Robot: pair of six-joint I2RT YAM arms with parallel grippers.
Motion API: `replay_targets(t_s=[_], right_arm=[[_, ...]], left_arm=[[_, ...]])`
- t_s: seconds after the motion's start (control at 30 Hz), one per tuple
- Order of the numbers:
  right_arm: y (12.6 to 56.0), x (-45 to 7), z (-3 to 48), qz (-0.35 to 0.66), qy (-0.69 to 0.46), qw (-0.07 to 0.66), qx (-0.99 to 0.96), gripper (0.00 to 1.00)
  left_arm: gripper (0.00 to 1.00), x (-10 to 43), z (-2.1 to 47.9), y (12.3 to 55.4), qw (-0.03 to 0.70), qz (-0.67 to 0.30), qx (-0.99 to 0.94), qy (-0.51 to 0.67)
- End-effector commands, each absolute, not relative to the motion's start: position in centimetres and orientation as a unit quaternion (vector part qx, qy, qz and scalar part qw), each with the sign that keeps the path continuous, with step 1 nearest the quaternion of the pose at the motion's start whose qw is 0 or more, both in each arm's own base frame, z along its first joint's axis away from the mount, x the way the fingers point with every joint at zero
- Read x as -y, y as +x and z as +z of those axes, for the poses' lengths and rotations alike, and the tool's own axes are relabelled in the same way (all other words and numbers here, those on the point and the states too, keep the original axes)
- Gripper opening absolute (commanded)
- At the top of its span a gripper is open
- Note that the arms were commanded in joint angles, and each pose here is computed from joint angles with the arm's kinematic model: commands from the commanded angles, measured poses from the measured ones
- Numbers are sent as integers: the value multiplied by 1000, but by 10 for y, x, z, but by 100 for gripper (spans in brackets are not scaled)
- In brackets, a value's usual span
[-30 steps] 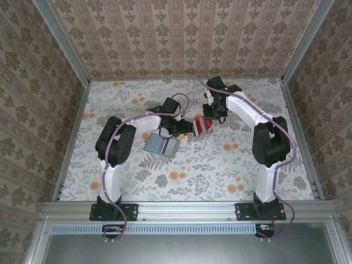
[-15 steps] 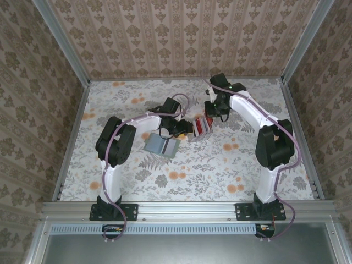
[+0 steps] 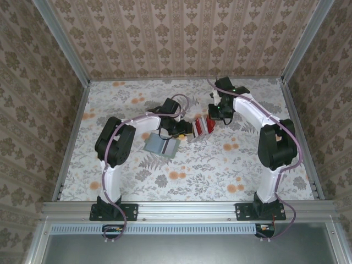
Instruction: Put the credit cards into the card holder
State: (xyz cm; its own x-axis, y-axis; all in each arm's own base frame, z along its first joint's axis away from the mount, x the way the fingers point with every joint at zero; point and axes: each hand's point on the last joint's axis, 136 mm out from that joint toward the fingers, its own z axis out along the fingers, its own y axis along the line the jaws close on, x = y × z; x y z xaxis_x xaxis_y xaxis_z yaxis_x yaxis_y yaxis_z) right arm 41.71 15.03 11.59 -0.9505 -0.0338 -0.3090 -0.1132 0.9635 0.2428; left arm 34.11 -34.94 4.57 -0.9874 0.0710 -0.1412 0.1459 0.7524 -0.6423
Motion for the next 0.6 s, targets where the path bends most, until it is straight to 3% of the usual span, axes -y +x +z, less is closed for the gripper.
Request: replay_targets(t_s=[0.0,0.23,0.57], right_arm=[[417,-146,110,110,-42,152,-981,6],[419,-164,109,134,-50,155,-978,16],[422,-140,87,100,-38,143,-984,12]], left_arm=[[41,345,49,335,50,-338,-938,52],[41,349,52,337,50,-340,-938,57],[41,346,48,334,46,-335,-940,55]])
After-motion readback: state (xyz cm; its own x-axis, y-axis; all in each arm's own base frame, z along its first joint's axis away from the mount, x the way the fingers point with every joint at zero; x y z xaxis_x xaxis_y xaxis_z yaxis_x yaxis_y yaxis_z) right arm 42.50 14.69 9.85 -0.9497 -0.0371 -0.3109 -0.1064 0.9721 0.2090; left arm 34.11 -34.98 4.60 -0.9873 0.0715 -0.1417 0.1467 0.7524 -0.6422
